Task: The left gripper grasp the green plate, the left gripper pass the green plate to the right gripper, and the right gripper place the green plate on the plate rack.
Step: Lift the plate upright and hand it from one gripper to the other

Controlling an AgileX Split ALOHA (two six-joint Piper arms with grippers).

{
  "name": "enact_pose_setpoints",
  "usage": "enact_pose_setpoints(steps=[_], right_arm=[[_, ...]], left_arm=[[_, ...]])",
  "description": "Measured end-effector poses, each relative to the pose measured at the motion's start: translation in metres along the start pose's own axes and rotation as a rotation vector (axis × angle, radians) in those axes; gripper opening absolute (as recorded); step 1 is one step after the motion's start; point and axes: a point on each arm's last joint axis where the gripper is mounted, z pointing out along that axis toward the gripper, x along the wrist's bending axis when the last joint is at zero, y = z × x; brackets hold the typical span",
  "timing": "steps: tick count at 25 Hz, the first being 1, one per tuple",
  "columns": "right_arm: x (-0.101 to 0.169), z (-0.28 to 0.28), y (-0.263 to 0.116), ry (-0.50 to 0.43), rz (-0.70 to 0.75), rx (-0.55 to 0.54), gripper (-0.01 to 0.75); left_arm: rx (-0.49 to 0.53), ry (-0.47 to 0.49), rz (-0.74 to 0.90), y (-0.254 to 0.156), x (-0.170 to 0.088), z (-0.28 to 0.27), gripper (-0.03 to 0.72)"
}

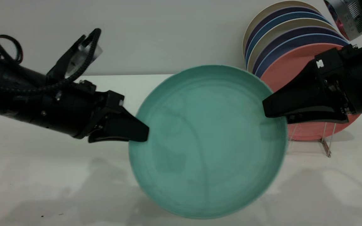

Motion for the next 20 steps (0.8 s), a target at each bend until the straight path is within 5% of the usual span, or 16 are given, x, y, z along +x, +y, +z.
enact_pose_setpoints(steps=[20], right_arm=[[0.001,0.0,-0.006,0.012,0.017,0.069,0.206]], left_arm=[[0.004,-0.057,0.067,0.011,-0.022,0.013,0.014]])
